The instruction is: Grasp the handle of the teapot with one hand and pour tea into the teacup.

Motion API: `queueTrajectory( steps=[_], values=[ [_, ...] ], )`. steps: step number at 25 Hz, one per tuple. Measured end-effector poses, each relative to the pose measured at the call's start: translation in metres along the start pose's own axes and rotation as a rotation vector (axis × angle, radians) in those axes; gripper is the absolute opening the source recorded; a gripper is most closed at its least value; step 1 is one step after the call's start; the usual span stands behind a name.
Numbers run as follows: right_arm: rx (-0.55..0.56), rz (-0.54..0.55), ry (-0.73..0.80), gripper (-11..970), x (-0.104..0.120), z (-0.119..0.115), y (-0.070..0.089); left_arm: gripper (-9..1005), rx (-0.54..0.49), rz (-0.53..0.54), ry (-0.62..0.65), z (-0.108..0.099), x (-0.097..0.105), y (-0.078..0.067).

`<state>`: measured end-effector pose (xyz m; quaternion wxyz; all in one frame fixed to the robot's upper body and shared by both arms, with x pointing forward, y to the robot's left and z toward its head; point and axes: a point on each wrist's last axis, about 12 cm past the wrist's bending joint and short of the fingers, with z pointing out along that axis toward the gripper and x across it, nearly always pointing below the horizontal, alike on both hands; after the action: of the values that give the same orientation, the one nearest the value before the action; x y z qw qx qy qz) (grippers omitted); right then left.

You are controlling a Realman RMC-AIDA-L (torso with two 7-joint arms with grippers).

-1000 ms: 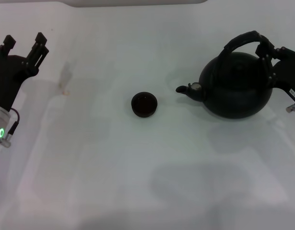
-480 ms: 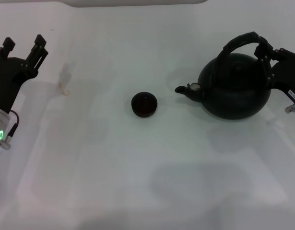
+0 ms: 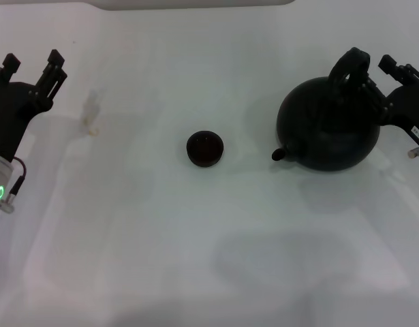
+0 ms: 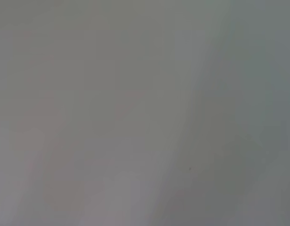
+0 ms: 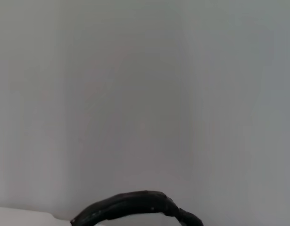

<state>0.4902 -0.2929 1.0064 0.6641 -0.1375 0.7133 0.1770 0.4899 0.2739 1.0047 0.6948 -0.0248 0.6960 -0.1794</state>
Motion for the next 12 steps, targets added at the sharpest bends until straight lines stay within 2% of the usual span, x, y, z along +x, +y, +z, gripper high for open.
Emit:
queueTrajectory(
  steps=[7, 12],
  values=[
    [0.037, 0.019, -0.028, 627, 0.002, -0.017, -0.002, 873, 0.001, -0.001, -0.001, 0.0, 0.0, 0.0],
    [0.132, 0.036, -0.09, 824, 0.001, -0.04, -0.012, 873, 0.004, 0.004, -0.002, 0.002, -0.001, -0.001]
  ],
)
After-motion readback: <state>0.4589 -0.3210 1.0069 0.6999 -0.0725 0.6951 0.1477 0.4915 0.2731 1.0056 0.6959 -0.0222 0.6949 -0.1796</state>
